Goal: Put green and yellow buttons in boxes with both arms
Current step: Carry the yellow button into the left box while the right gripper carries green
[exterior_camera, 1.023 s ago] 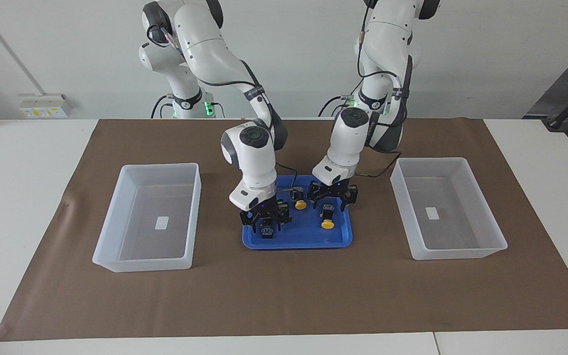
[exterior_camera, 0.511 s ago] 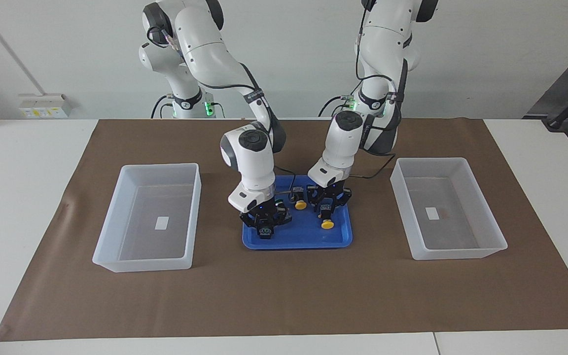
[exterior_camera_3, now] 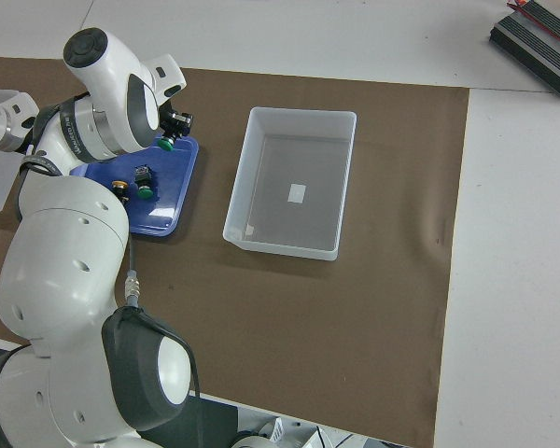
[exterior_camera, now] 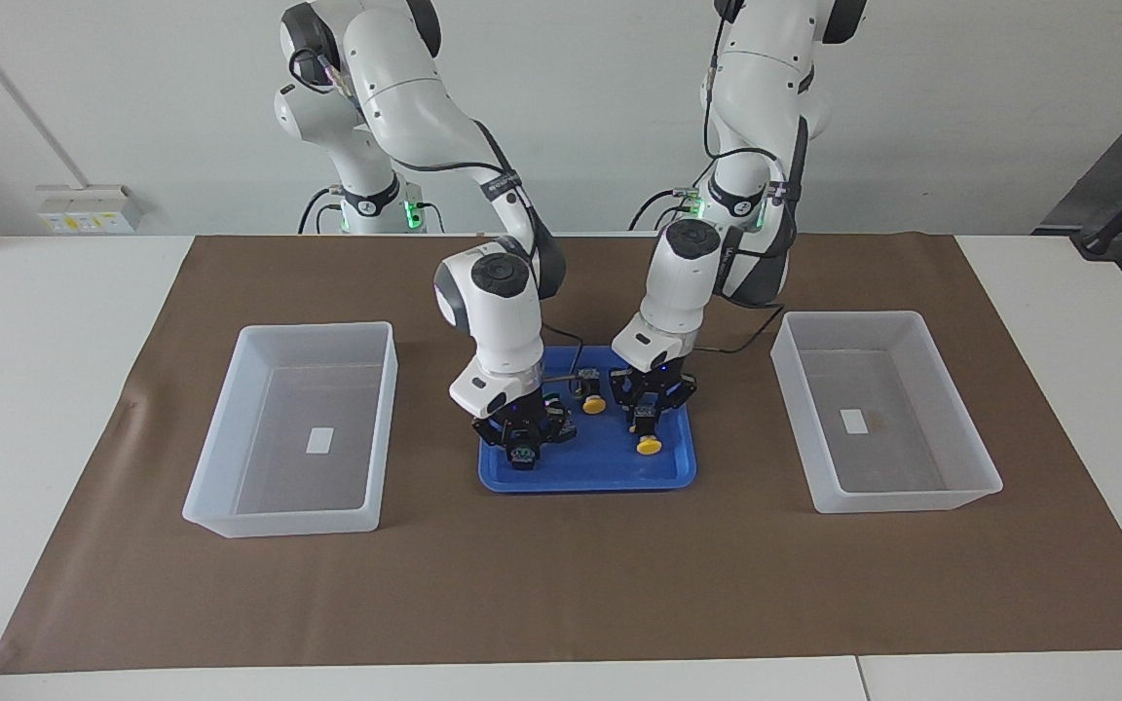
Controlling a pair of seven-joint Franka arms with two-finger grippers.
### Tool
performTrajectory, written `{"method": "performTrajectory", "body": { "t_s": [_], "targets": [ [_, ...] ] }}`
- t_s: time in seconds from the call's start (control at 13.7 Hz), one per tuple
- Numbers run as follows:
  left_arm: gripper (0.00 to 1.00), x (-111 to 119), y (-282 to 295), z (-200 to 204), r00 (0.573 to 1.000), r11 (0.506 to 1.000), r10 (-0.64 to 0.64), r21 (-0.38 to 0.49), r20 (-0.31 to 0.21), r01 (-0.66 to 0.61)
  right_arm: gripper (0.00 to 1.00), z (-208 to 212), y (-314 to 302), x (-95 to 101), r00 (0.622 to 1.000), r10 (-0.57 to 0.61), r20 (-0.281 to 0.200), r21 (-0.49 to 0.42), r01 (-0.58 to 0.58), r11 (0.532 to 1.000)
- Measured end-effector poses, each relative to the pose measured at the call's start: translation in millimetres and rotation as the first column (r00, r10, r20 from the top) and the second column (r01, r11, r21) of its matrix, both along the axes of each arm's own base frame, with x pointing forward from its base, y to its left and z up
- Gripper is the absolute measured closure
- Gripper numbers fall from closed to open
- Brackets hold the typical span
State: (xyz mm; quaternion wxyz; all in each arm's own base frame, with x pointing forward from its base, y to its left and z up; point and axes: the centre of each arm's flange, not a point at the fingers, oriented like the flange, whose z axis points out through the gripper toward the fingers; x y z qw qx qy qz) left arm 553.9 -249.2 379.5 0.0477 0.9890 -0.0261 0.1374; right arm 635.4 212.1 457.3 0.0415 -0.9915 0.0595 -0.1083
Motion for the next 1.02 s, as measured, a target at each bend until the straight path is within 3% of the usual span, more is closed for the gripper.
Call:
{"method": "performTrajectory", "body": {
  "t_s": [0.15,0.44,0.73,1.02],
  "targets": [
    [0.59,6.8,38.7,28.1,1.000,0.999,-0.025,0.026,0.002,0.025,0.59,13.2,-57.4,7.0,0.999,0.032,0.004,-0.023,-0.032,0.999],
    [0.59,26.0,121.5,50.1,1.000,0.998,-0.017,0.060,0.025,0.015,0.59,-27.3,-166.6,10.7,0.991,0.123,-0.055,-0.077,-0.127,0.989],
    [0.59,39.2,204.8,52.0,0.999,0.995,0.043,0.085,0.032,-0.045,0.59,-86.0,-220.4,2.4,0.981,0.193,0.019,-0.126,-0.189,0.974],
    [0.59,38.8,266.8,41.3,1.000,0.991,-0.002,0.131,0.011,0.000,0.59,-139.3,-227.6,0.6,0.980,0.193,0.046,-0.147,-0.185,0.972]
  ]
}}
